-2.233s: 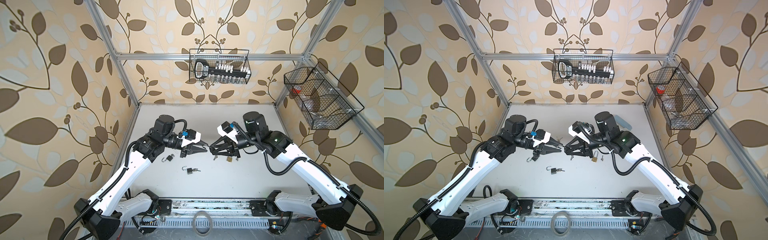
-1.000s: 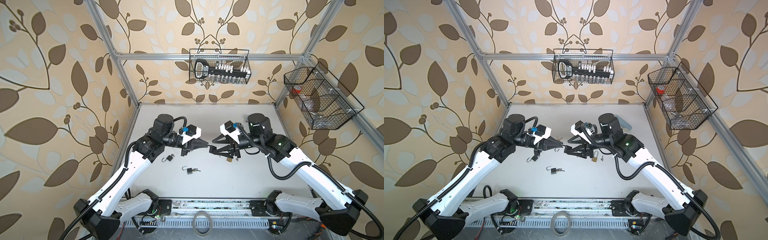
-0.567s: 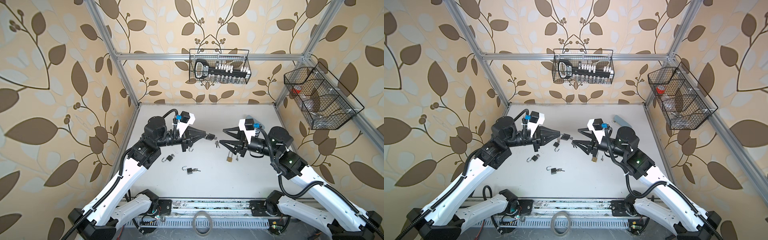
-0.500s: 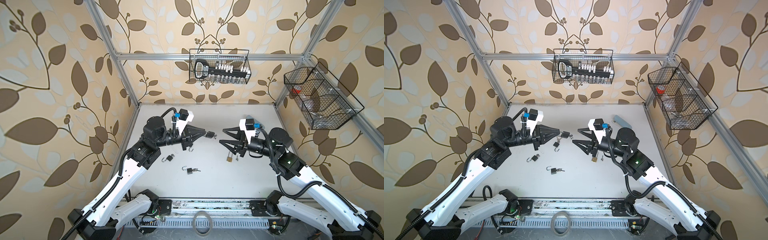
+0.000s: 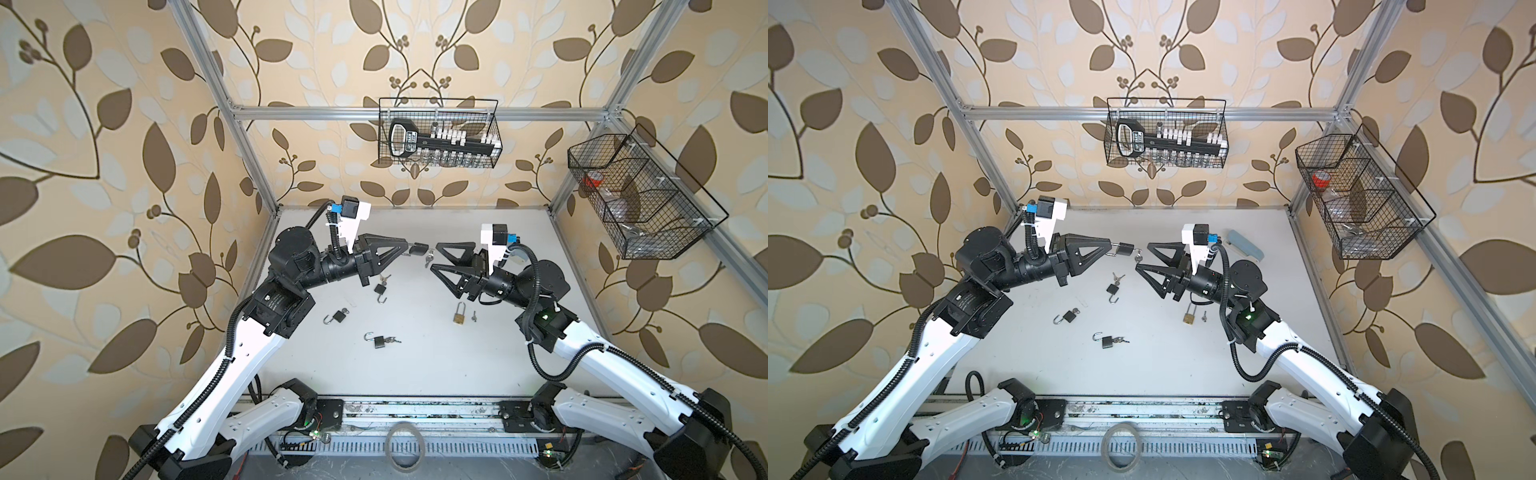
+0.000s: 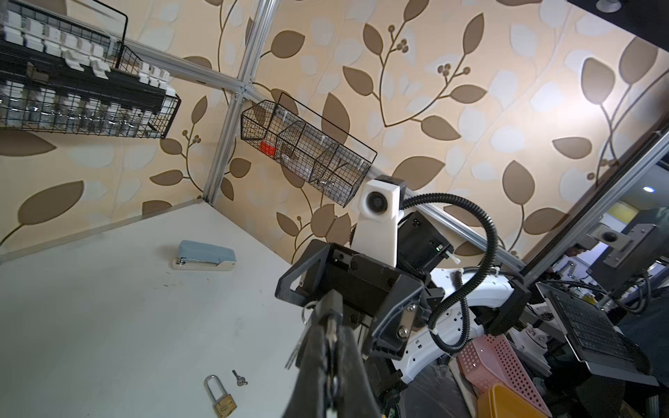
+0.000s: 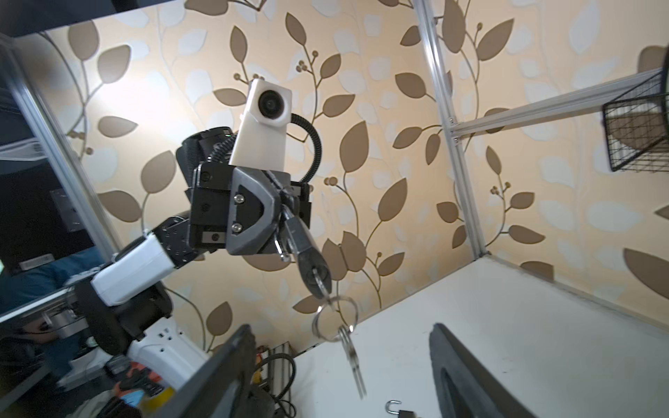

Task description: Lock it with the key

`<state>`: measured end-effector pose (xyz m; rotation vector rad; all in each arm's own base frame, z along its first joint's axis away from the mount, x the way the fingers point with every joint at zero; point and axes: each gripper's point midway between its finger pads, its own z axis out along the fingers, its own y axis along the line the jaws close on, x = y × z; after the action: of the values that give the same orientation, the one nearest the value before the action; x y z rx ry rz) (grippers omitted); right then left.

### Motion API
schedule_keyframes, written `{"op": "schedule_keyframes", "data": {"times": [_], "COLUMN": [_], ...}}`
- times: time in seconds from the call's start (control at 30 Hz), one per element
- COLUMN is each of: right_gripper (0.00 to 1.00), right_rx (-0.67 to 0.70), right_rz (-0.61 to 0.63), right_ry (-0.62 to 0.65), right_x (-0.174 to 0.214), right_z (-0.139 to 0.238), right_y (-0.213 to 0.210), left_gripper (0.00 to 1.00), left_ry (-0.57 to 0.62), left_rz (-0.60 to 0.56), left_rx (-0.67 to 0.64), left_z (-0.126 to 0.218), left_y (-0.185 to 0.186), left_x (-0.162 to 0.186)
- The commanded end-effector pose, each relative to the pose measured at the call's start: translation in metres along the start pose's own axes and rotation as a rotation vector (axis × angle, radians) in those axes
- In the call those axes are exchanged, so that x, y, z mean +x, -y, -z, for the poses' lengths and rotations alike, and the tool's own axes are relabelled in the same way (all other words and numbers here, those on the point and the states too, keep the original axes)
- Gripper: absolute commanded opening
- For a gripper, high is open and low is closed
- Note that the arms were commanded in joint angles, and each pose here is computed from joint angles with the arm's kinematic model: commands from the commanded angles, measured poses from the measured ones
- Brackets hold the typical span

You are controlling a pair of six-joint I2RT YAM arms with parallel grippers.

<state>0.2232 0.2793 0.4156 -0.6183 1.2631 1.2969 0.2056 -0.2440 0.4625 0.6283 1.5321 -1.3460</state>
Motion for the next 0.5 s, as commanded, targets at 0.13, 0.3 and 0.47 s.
{"op": "schedule_keyframes", "data": {"times": [0.13,0.3,0.47], "right_gripper": [0.78,0.72,0.57], "right_rx": [-0.150,-0.086,-0.153], "right_rz": [0.114,0.093,0.079], "right_ry": [0.012,0.052,0.056], "right_x": [-0.019,-0.026,-0.027], "right_z": [-0.016,-0.013,-0.015], "right_y": [-0.051,-0.043,-0.054], "left_gripper": [0.00,0.00,0.00], "left_ry": [0.039,0.038,0.032], "left_rz": [-0.045,-0.046,-0.041], "left_rx": [0.136,0.166,0.178], "left_z": [0.005,0.007,0.006], "left_y": [0.036,0.043,0.044], "left_x": [-0.018,-0.018,-0.016]}}
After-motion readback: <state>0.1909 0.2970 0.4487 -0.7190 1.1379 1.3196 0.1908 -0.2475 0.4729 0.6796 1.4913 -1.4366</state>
